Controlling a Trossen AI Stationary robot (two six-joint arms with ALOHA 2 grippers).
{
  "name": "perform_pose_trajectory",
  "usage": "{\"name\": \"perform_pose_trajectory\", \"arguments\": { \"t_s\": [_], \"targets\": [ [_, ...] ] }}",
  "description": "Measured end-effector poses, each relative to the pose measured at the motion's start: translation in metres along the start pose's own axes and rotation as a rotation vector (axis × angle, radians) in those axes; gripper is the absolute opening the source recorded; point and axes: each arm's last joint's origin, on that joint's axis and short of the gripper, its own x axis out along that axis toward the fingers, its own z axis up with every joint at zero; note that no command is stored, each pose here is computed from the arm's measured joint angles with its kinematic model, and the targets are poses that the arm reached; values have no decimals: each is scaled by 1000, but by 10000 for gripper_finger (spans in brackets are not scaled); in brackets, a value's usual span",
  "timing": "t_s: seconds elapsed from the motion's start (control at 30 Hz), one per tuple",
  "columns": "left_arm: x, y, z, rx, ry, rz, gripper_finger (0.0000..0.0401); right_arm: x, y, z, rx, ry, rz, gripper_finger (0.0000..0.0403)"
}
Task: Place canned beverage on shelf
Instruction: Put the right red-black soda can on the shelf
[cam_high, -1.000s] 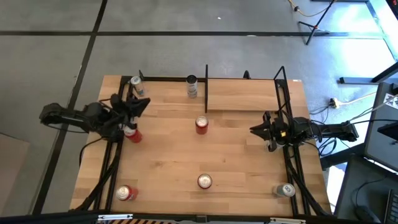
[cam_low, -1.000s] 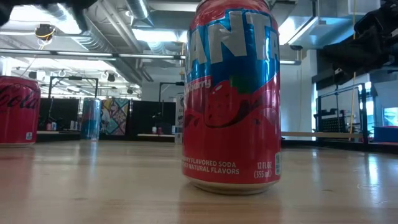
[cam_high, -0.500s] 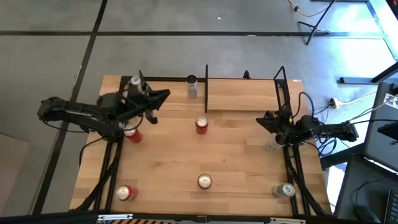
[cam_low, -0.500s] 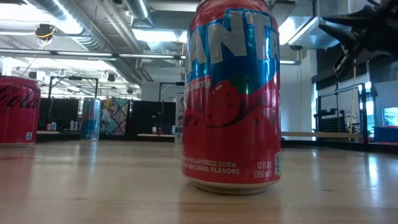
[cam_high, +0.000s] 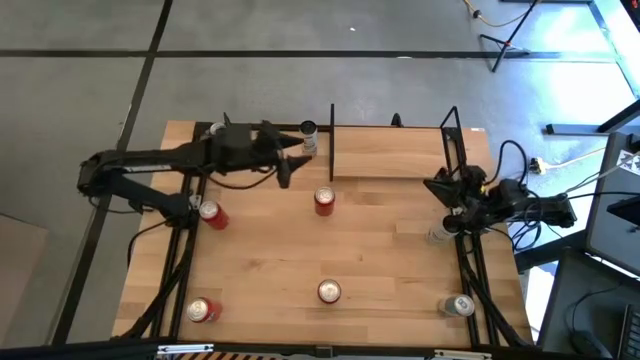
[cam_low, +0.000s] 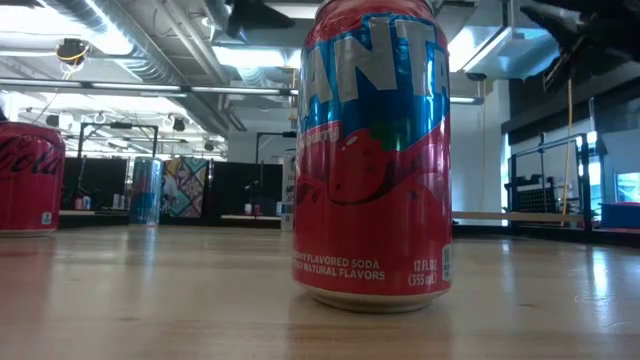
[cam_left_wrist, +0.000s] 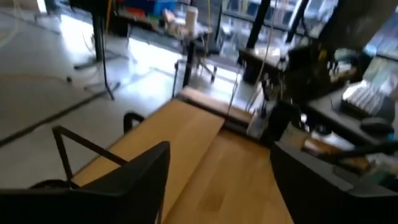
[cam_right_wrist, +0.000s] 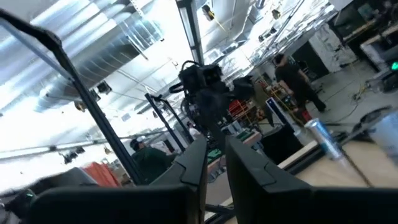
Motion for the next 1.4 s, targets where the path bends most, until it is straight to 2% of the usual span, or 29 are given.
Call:
{"name": "perform_pose_trajectory", "arguments": {
  "t_s": [0.17, 0.43, 0.5, 0.57, 0.7, 0.83, 1.1, 1.4],
  "targets": [
    [28, -12, -20, 31, 112, -10, 300, 3, 11, 17, -125, 5, -4, 50],
    [69, -26, -65, 35, 277, -14, 289, 13, 23, 32, -282, 3, -9, 50],
    [77, -29, -71, 26, 330, -11, 287, 14, 22, 31, -293, 16, -16, 50],
    [85, -33, -67, 16, 377, 10, 287, 16, 22, 30, -296, 26, -20, 50],
    [99, -37, -55, 15, 499, 96, 286, 17, 20, 26, -304, 60, -35, 50],
    [115, -34, -56, -19, 591, 168, 286, 16, 19, 25, -306, 76, -44, 50],
    [138, -26, -89, -82, 723, 223, 286, 16, 19, 25, -304, 75, -43, 50],
    [144, -25, -100, -81, 768, 228, 286, 16, 19, 25, -304, 76, -43, 50]
  ]
}}
